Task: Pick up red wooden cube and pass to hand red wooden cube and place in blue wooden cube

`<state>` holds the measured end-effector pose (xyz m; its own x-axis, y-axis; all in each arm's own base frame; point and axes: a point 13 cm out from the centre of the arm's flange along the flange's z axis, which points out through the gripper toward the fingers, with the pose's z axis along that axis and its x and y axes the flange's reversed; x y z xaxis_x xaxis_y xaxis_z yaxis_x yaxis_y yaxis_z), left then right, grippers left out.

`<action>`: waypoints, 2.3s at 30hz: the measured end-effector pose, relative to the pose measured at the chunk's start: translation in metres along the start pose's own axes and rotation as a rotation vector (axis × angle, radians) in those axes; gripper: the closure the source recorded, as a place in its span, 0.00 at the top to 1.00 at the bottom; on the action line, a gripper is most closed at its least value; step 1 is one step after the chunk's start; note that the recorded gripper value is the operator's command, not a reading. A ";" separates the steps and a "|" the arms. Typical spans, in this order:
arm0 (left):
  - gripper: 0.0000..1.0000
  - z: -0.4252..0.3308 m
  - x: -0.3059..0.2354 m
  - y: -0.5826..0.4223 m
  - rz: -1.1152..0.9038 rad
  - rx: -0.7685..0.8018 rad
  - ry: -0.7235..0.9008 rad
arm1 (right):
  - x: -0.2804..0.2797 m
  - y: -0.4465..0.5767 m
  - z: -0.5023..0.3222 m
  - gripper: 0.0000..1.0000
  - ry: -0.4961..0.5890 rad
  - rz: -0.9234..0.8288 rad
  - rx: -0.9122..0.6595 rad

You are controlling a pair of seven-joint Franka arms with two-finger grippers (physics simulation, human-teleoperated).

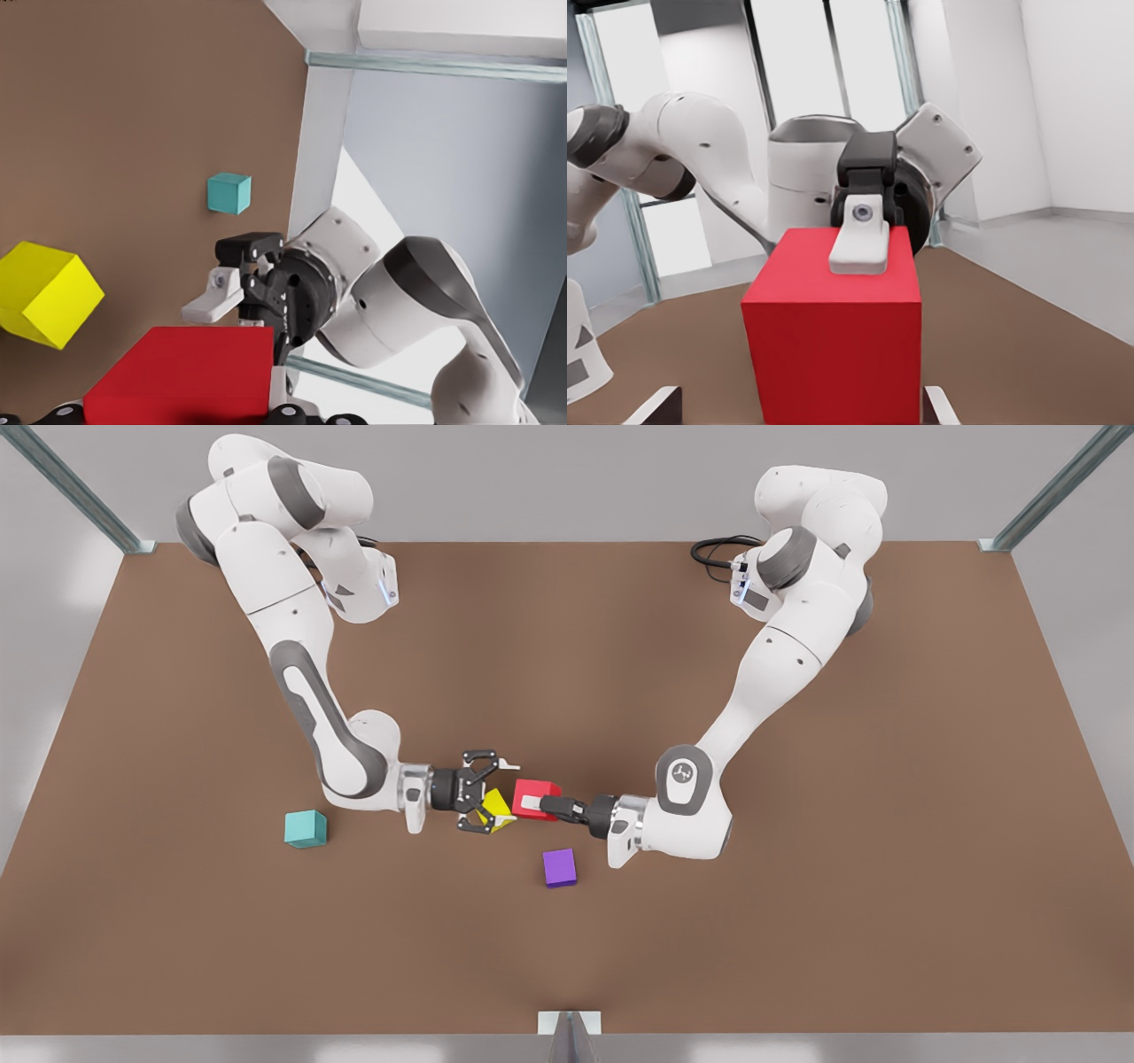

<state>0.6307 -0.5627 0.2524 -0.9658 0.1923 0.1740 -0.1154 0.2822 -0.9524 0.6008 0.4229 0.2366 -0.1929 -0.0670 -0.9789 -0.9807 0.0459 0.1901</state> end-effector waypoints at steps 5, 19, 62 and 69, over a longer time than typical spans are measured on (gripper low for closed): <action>0.69 0.003 0.000 0.002 0.004 -0.002 -0.003 | -0.002 -0.004 0.006 1.00 -0.010 -0.033 0.005; 0.69 0.012 0.002 0.001 0.017 -0.008 -0.009 | -0.002 -0.007 0.036 1.00 -0.021 -0.080 0.014; 1.00 -0.434 0.160 0.023 -0.050 -1.314 0.049 | 0.069 -0.067 -0.440 0.62 1.458 -0.176 -0.061; 1.00 -0.430 0.162 0.023 -0.068 -1.312 0.044 | 0.101 -0.068 -0.444 0.62 1.566 -0.099 0.039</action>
<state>0.5717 -0.1213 0.3663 -0.9559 0.1648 0.2430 0.1710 0.9853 0.0044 0.6338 -0.0298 0.1577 0.0046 -0.9978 0.0655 -0.9944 0.0024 0.1061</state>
